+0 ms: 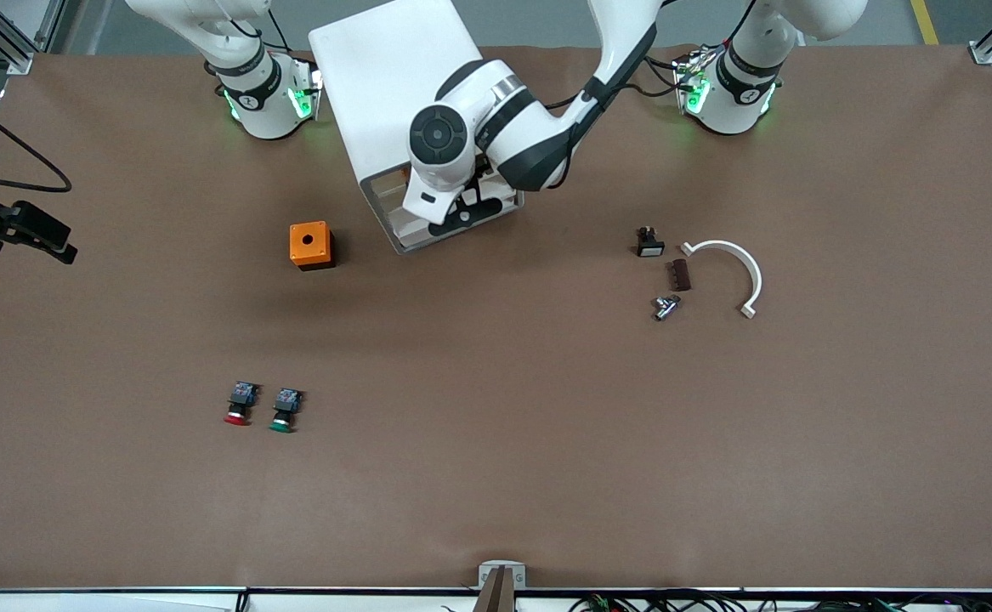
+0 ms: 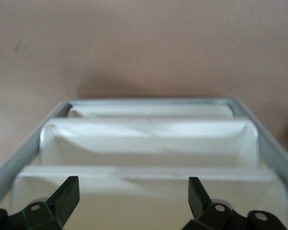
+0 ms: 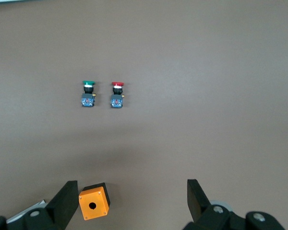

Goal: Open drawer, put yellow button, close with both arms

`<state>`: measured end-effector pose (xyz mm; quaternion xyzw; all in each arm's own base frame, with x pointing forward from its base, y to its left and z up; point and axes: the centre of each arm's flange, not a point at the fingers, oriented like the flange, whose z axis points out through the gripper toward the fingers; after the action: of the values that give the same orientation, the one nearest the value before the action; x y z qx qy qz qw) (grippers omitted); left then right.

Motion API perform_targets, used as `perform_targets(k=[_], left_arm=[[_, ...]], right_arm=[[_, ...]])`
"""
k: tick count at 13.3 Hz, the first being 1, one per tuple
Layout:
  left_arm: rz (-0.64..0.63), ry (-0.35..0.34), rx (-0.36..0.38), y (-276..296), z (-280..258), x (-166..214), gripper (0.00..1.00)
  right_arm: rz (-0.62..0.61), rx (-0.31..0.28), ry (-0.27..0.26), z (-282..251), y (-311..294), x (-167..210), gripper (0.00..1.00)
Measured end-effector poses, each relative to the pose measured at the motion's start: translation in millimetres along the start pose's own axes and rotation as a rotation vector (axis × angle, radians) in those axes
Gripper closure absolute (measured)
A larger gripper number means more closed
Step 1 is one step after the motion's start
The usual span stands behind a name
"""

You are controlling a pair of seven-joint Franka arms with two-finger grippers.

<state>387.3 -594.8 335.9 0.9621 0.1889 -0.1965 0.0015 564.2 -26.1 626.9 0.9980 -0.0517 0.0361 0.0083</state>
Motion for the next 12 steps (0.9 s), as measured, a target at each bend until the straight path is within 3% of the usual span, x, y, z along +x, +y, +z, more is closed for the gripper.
perform_targets(k=[2,5,9,12], left_arm=[[-0.069,0.062,-0.034,-18,-37,65,0.00],[-0.166,0.230,-0.072,-75,-121,160,0.00],[-0.234,0.357,-0.066,-143,-194,219,0.00],[-0.185,0.381,-0.058,-187,-236,237,0.00]], right_arm=[[-0.002,0.001,0.010,-6,-1,0,0.00],[0.000,0.001,0.010,-7,0,0,0.00],[0.001,0.001,0.009,-7,1,0,0.00],[0.001,0.001,0.008,-7,1,0,0.00]])
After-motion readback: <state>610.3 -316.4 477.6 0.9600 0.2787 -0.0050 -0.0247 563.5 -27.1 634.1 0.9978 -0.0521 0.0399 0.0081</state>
